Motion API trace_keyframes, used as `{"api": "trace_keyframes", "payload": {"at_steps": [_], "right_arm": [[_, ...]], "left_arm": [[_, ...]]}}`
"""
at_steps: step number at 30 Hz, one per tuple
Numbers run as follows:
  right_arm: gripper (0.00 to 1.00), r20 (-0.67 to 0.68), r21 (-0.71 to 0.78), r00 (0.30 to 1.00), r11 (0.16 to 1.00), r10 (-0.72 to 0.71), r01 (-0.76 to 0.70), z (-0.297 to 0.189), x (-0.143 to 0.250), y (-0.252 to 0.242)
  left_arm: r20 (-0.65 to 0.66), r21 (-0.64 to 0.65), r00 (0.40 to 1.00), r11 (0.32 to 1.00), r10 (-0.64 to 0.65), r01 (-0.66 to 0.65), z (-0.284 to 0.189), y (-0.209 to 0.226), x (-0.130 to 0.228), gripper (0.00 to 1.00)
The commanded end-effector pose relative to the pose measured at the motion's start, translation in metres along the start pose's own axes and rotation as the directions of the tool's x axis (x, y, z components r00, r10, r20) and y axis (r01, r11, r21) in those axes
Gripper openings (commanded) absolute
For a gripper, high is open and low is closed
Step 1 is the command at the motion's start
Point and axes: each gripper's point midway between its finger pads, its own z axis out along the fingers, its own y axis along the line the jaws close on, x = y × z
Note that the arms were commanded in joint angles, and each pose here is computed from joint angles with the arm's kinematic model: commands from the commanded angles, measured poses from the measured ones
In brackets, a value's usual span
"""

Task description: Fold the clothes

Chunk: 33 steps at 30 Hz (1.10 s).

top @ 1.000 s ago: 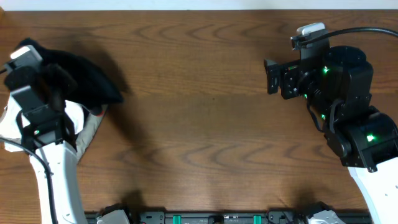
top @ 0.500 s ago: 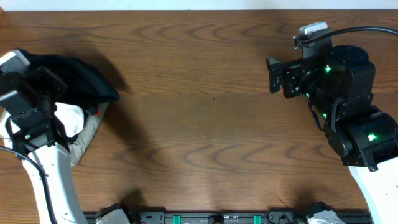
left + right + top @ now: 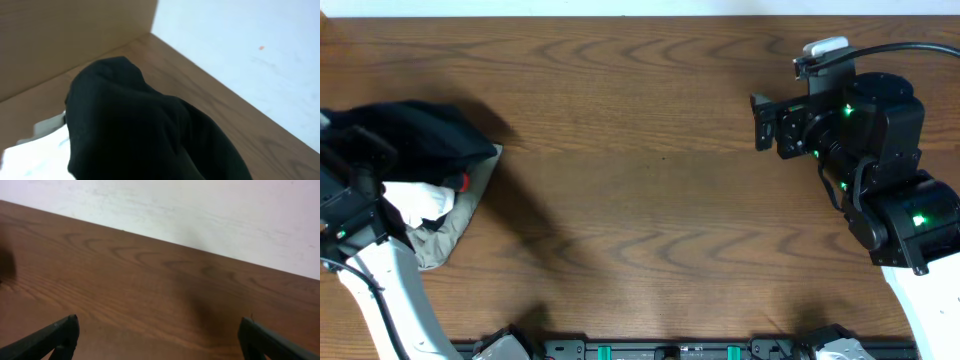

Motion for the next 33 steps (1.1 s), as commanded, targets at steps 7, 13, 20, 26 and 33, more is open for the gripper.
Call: {"api": "trace_keyframes", "payload": {"at_steps": [7, 13, 20, 26, 33], "right_arm": [[0.99, 0.013, 0.012, 1.000, 1.000, -0.022, 0.021, -0.003, -0.006, -0.004], [0.99, 0.011, 0.012, 1.000, 1.000, -0.021, 0.021, -0.003, -0.005, -0.004], [0.99, 0.013, 0.012, 1.000, 1.000, -0.021, 0.021, -0.003, -0.006, -0.004], [0.99, 0.012, 0.012, 1.000, 1.000, -0.022, 0.021, -0.003, -0.005, -0.004], [0.99, 0.011, 0.014, 1.000, 1.000, -0.021, 0.021, -0.003, -0.005, -0.005]], "left_arm": [[-0.053, -0.106, 0.997, 0.993, -0.055, 0.049, 0.017, 0.041, 0.009, 0.06], [-0.081, -0.143, 0.994, 0.988, -0.077, 0.065, 0.019, 0.057, 0.016, 0.08], [-0.082, -0.211, 0.989, 0.972, -0.119, 0.099, 0.013, 0.086, 0.017, 0.25], [-0.088, -0.247, 0.986, 0.962, -0.144, 0.118, 0.008, 0.102, 0.020, 0.60], [-0.020, -0.292, 0.946, 0.906, -0.325, 0.305, 0.002, 0.122, 0.016, 0.65]]}}
